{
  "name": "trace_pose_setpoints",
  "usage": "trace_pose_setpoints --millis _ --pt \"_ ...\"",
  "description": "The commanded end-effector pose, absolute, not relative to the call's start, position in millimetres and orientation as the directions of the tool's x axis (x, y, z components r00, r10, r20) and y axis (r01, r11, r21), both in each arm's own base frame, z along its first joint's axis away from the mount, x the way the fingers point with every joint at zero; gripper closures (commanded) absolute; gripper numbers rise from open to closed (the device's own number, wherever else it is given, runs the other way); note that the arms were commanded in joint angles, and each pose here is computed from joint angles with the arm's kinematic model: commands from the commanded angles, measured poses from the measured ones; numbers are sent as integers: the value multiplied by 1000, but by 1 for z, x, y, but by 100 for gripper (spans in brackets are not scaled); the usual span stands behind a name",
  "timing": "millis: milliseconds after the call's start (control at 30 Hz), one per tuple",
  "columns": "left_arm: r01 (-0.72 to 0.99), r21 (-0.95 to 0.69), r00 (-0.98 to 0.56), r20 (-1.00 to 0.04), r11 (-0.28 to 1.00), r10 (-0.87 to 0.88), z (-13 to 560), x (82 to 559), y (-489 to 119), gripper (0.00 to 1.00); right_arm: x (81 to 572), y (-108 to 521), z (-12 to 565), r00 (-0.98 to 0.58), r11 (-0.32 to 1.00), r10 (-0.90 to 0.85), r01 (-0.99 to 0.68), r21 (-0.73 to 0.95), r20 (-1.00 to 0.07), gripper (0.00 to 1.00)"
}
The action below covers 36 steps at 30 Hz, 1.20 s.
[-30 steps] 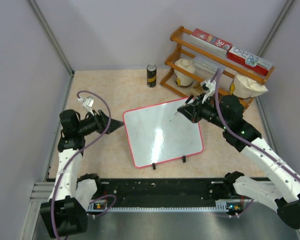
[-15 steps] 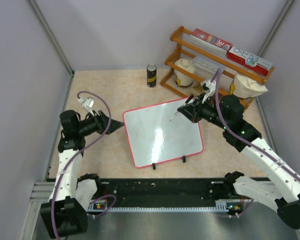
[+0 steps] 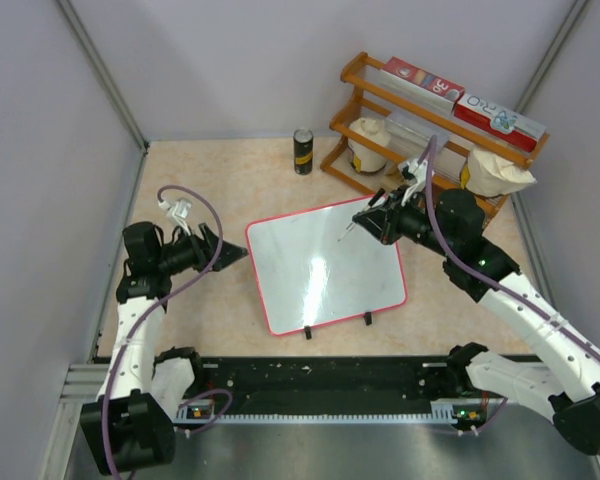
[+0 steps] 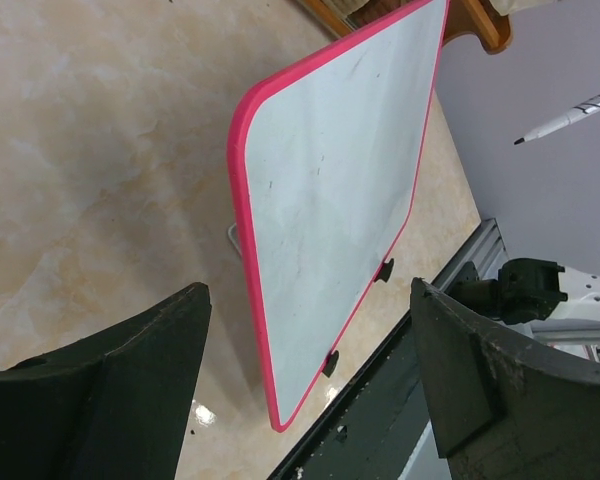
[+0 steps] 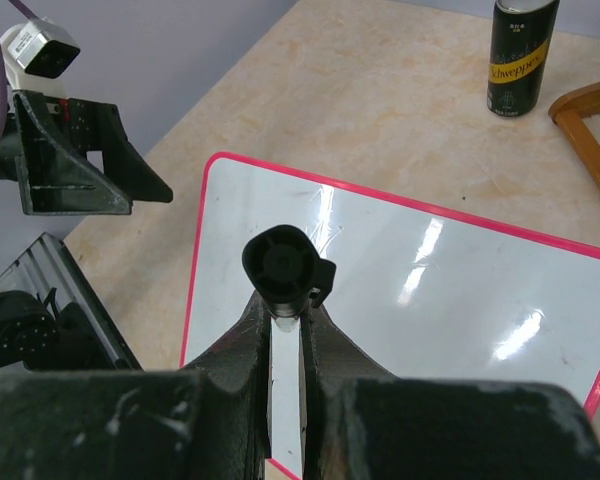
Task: Write a sentence on the whiteboard
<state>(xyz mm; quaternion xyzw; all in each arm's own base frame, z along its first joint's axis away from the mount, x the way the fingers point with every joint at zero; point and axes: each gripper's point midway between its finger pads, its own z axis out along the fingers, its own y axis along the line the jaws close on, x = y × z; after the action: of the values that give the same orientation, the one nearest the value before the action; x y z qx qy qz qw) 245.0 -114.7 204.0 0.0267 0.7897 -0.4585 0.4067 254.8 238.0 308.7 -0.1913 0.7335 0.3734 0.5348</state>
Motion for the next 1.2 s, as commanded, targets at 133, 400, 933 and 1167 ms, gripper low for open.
trace_pose_setpoints --millis 133,400,933,1167 --pt "405 -722 -683 -647 561 -340 200 253 -114 17 255 247 342 -275 608 157 -730 312 -949 100" --pt "399 -751 -666 -632 527 -397 198 268 -115 17 258 253 339 -286 593 157 -738 322 -945 100" --pt "445 -749 -690 -636 491 -346 194 311 -140 24 266 256 335 -292 605 158 -727 326 -943 100" --pt "502 -733 -687 -661 459 -303 197 318 -149 35 270 257 332 -294 611 154 -722 325 -943 100"
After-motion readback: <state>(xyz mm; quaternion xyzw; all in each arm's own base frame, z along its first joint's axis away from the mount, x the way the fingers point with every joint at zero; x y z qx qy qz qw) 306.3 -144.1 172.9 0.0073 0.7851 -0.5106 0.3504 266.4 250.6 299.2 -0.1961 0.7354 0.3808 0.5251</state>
